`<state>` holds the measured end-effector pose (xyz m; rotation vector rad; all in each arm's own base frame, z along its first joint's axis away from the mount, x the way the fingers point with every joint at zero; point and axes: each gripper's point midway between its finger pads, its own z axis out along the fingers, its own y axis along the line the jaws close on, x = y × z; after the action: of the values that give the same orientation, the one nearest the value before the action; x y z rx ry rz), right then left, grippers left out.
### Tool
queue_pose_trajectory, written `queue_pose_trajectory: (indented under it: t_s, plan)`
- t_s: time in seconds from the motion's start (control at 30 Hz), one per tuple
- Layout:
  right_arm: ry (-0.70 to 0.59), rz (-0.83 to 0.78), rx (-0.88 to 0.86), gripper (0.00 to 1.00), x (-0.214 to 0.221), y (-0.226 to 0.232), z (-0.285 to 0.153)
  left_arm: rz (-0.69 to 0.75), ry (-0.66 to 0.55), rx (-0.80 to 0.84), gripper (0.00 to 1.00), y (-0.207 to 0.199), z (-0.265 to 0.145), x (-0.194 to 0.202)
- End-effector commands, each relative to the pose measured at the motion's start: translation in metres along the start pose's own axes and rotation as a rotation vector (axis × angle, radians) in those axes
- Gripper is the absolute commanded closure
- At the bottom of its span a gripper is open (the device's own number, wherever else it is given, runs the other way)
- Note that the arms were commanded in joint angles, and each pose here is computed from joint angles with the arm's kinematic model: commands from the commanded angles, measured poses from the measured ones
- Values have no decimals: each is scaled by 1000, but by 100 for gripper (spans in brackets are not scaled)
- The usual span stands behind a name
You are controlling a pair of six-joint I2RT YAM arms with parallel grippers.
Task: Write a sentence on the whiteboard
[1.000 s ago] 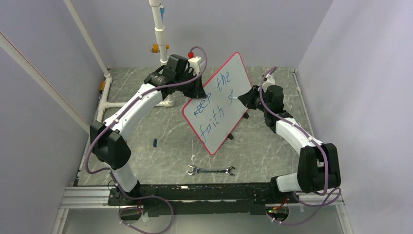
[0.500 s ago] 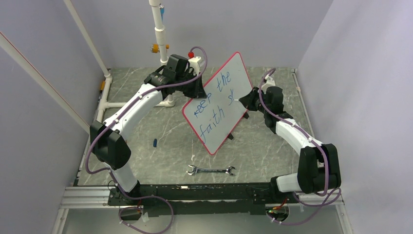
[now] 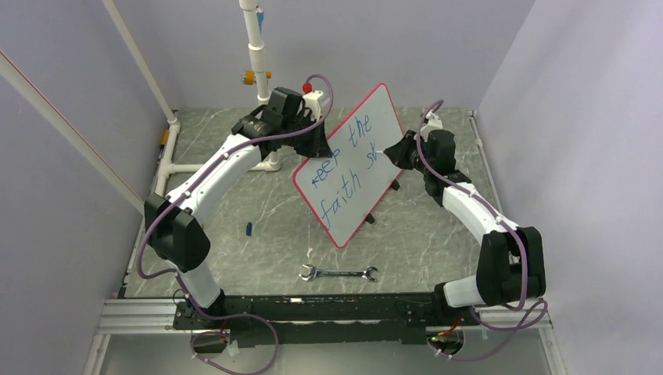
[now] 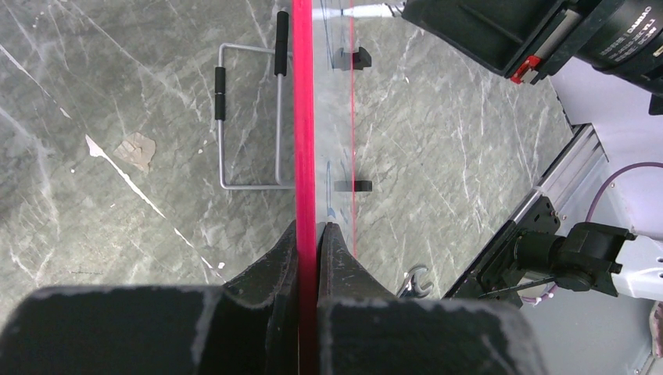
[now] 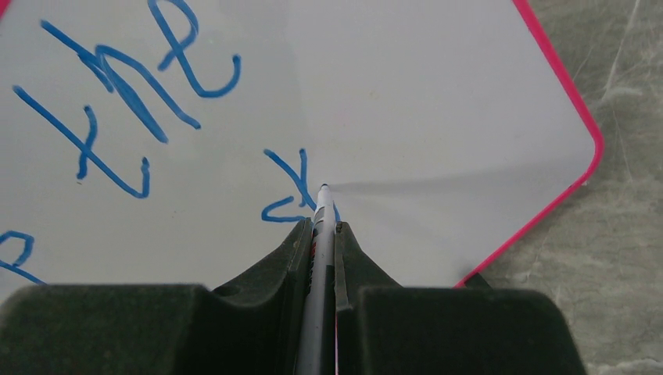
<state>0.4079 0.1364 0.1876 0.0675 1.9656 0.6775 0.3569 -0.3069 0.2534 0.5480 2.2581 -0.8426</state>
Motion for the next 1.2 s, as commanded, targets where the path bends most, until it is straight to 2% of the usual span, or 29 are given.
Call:
queue_pose_trajectory:
  t_s: [0.0,0.3,1.17]
  plan:
    - [-71,-35,-15,100,-33,12,1,139,65,-89,100,17,4,18]
    - [-108,-48,-6,100,-40,18,-20,141,57,-83,100,15,1,16]
    - [-131,-42,-34,100,-63,11,-7,139,60,-79,100,14,2,18]
